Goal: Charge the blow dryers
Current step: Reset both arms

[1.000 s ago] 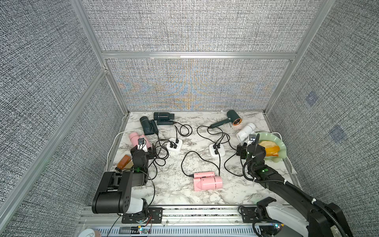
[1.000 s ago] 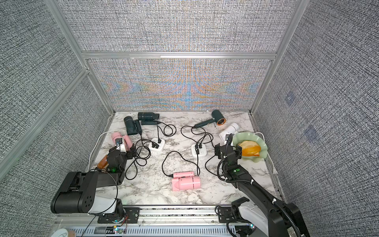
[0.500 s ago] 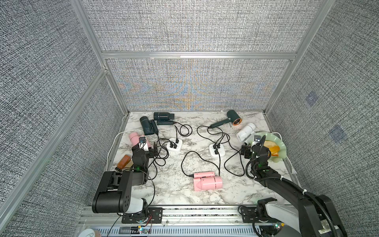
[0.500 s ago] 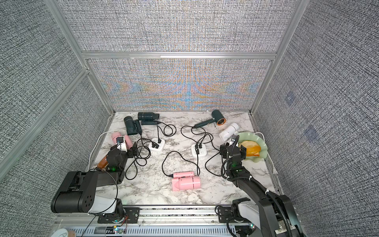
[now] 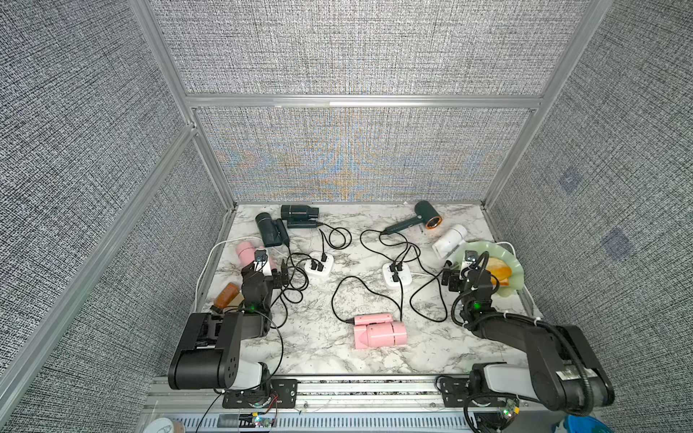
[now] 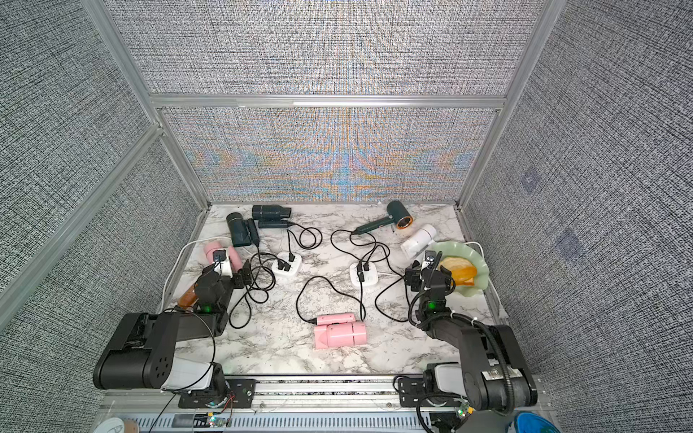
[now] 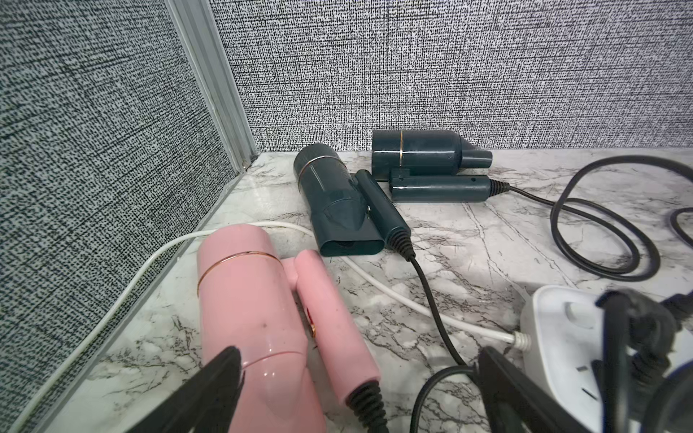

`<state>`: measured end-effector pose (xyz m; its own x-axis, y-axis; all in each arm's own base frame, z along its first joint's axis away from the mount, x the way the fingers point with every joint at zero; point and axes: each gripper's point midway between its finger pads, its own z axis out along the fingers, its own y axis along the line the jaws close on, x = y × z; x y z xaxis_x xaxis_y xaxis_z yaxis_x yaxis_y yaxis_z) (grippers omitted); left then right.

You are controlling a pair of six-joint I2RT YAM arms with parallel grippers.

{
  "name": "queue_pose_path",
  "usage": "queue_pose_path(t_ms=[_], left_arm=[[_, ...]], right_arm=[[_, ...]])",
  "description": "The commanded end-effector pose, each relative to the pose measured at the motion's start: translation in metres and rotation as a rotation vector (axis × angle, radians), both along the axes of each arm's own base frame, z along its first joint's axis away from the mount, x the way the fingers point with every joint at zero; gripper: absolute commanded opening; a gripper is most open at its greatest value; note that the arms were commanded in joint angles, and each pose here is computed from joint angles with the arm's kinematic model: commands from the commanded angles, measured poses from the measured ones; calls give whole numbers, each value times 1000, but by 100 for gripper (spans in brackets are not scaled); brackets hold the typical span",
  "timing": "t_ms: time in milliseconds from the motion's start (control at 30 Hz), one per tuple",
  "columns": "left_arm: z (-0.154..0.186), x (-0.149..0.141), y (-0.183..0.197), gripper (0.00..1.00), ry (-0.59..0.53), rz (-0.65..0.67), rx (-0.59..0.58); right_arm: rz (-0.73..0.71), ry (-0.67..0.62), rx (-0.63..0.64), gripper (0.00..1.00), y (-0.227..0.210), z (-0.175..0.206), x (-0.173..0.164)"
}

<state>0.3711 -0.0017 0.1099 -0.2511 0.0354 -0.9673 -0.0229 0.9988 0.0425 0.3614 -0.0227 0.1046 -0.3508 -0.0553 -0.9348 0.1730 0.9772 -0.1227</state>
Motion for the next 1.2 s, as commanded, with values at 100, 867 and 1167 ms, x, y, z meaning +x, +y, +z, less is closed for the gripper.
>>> queue_pose_path(t_ms=[100, 867, 1167], left_arm=[[6, 2, -1, 99, -21, -12, 3], [5, 2, -6, 99, -18, -51, -1], [5, 3, -6, 99, -19, -50, -1]], right_arm=[[83, -63, 57, 99, 9, -2, 18], [278, -43, 194, 99, 18, -8, 22], [146, -19, 160, 99, 4, -11, 28]])
